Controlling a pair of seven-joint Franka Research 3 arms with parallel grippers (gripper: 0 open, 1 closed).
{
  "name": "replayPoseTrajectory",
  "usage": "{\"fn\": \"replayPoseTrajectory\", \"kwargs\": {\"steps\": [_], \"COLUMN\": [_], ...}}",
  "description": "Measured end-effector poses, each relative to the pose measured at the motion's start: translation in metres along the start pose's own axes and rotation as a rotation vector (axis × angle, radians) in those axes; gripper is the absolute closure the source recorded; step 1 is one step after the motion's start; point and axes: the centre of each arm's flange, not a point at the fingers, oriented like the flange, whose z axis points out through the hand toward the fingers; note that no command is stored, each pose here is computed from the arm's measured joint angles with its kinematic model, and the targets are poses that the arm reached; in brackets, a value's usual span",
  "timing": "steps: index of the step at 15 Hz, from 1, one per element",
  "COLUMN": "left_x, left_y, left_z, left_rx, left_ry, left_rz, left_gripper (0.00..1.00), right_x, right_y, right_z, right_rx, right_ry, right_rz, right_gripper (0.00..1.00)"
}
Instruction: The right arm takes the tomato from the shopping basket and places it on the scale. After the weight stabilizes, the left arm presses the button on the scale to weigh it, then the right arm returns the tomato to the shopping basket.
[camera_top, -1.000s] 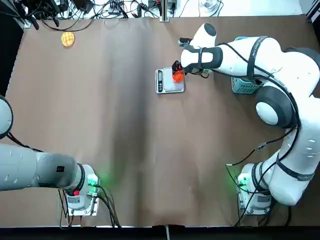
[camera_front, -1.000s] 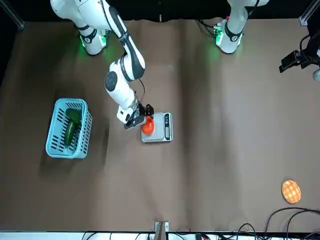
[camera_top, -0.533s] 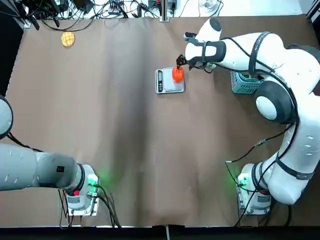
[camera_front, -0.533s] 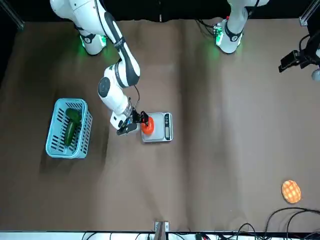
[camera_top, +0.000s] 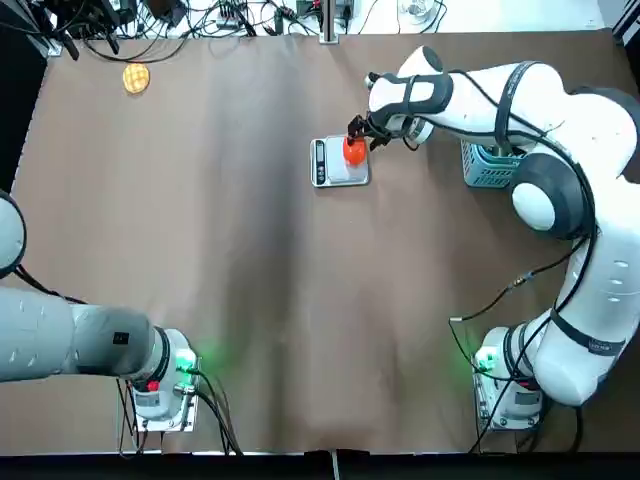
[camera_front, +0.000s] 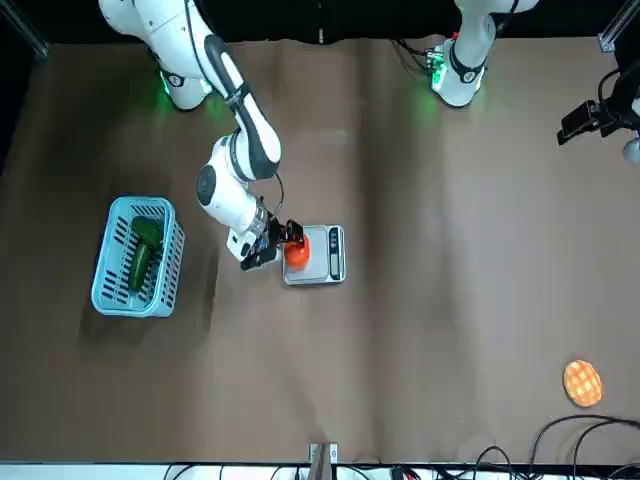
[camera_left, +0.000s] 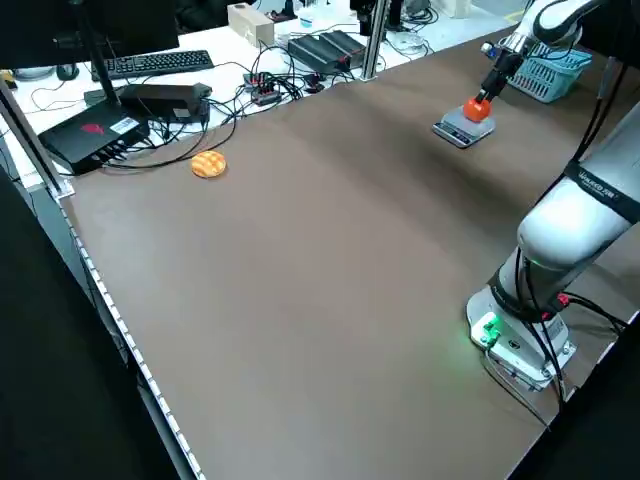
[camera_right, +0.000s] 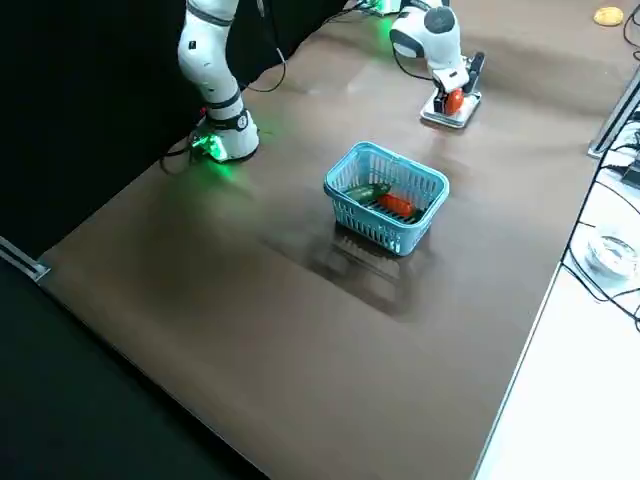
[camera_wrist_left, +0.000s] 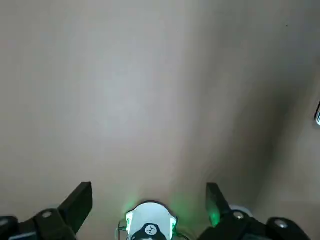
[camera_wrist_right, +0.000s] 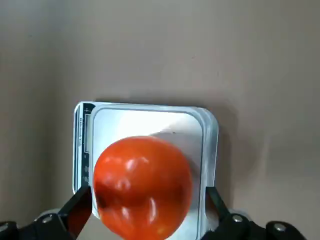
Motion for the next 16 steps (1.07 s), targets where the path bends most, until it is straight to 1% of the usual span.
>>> {"fn": "replayPoseTrajectory", "kwargs": {"steps": [3,9,16], "left_x": [0.000,0.000,0.000], "left_y": [0.000,0.000,0.000], "left_z": [0.000,0.000,0.000], "left_rx": [0.000,0.000,0.000], "left_ry": [0.000,0.000,-0.001], "left_rz": [0.000,-0.001,-0.001], "left_gripper": [0.00,0.00,0.00], "right_x": [0.007,0.007,0.002], "right_y": [0.016,0.014,0.008], "right_z": [0.001,0.004,0.016], "right_rx": [0.037,0.049,0.064], "right_ry": [0.000,-0.001,-0.017], "right_rz": [-0.007,0.007,0.012], "right_gripper": [0.00,0.00,0.00]}}
